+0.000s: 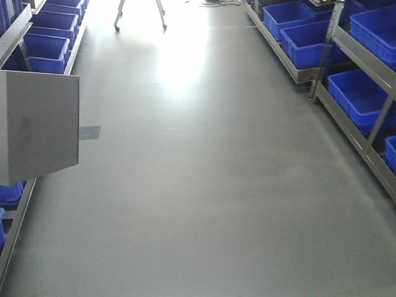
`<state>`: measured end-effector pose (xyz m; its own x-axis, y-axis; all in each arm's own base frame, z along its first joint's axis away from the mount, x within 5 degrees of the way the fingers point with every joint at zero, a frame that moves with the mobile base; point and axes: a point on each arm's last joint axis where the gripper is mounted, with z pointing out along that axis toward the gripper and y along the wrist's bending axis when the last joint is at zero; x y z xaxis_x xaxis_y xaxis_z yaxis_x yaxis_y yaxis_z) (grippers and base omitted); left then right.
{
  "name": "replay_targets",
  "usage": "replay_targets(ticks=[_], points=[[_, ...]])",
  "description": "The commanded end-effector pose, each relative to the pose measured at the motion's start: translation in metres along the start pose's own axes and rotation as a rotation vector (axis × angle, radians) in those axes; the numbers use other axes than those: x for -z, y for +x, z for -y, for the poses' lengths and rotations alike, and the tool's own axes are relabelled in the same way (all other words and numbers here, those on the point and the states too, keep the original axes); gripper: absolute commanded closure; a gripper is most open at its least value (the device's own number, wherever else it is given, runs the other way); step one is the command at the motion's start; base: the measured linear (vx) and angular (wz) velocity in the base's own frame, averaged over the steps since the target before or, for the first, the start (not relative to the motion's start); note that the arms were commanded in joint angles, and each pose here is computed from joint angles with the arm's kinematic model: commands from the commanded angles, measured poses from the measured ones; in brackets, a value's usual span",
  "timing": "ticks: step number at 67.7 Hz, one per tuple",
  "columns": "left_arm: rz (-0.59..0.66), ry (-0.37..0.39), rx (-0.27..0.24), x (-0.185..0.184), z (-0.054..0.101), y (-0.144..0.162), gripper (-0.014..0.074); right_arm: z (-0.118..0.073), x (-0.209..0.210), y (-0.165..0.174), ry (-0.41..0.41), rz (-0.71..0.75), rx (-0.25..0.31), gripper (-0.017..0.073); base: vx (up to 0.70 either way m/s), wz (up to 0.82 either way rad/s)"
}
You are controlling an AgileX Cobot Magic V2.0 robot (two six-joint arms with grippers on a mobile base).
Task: Sort gray base to blue bin
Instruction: 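Drive down the aisle of blue bins toward the bin rack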
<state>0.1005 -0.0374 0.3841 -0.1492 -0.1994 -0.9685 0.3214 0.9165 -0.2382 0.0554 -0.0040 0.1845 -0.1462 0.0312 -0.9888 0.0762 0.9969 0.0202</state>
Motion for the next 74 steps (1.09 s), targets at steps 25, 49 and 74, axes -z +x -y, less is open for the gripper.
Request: replay_targets(ticks=[25, 49, 74], points=[[0.137, 0.04, 0.01, 0.0043, 0.0051, -0.0191, 0.059, 0.0003, 0.0007, -0.0065, 0.006, 0.081, 0.02, 0.0564, 0.47, 0.16], [0.137, 0.04, 0.01, 0.0043, 0.0051, -0.0191, 0.059, 0.0003, 0.0007, -0.0065, 0.006, 0.081, 0.02, 0.0564, 0.47, 0.1], [0.137, 0.04, 0.01, 0.0043, 0.0051, -0.0191, 0.059, 0.0003, 0.0007, -0.0065, 0.006, 0.081, 0.02, 0.0564, 0.48, 0.11]])
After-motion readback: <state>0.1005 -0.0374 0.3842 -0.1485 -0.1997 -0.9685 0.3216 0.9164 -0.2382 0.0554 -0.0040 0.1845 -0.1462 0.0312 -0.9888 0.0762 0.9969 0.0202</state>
